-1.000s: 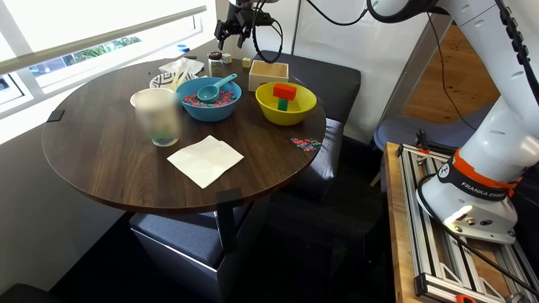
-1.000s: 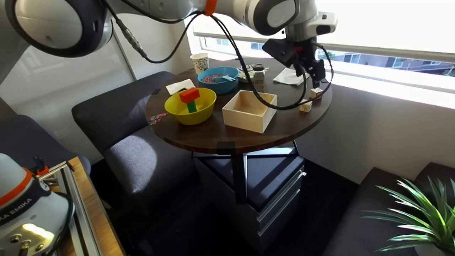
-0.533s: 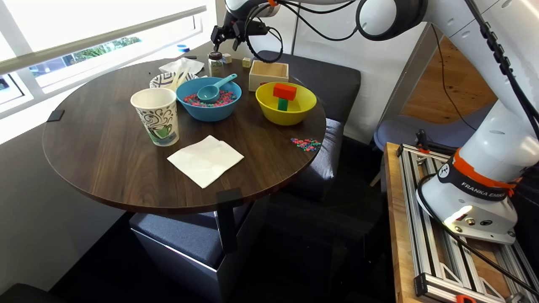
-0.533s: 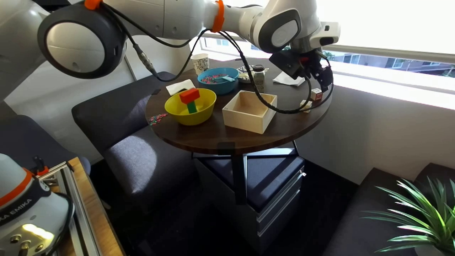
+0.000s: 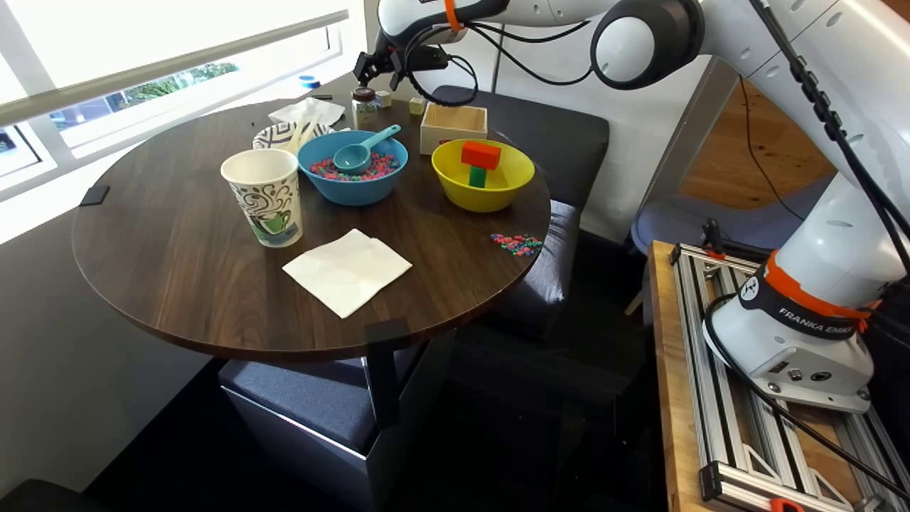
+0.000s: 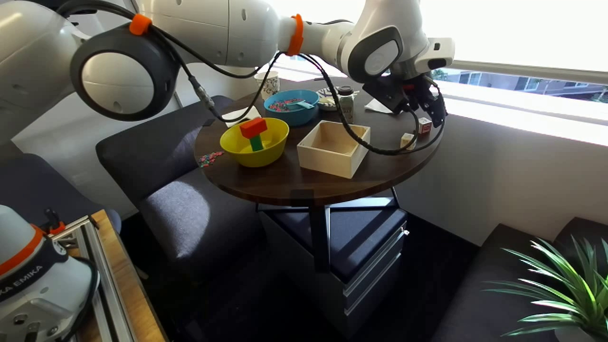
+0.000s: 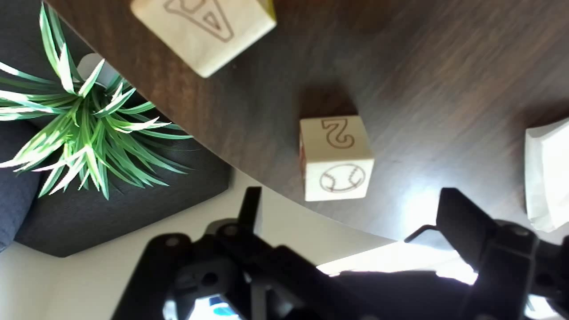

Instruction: Pick up the red and brown block and put it in the yellow bowl

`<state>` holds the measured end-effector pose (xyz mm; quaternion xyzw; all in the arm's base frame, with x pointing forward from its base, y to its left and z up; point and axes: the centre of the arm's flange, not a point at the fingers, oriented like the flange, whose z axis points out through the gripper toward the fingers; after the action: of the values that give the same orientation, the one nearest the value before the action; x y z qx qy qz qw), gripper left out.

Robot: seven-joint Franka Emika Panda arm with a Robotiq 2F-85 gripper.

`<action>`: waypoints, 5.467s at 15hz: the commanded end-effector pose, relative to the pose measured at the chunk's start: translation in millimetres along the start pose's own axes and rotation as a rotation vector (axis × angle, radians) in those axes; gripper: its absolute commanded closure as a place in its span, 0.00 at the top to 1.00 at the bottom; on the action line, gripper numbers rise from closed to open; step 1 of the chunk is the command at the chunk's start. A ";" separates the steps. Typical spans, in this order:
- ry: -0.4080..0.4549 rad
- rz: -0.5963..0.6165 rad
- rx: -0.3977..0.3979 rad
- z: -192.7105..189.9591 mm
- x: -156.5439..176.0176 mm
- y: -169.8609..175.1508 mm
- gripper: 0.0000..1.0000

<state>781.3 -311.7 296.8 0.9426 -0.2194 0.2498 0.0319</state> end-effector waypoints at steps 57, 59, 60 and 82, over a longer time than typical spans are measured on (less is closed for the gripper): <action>-0.306 -0.484 0.323 -323.9 -66.0 34.2 0.09; -0.319 -0.560 0.352 -346.7 -77.2 44.4 0.09; -0.329 -0.595 0.367 -358.1 -85.8 47.7 0.09; -0.180 -0.741 0.194 -378.3 -221.8 -22.3 0.09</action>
<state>485.2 -167.8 543.9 0.9731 0.1556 0.1696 -0.0137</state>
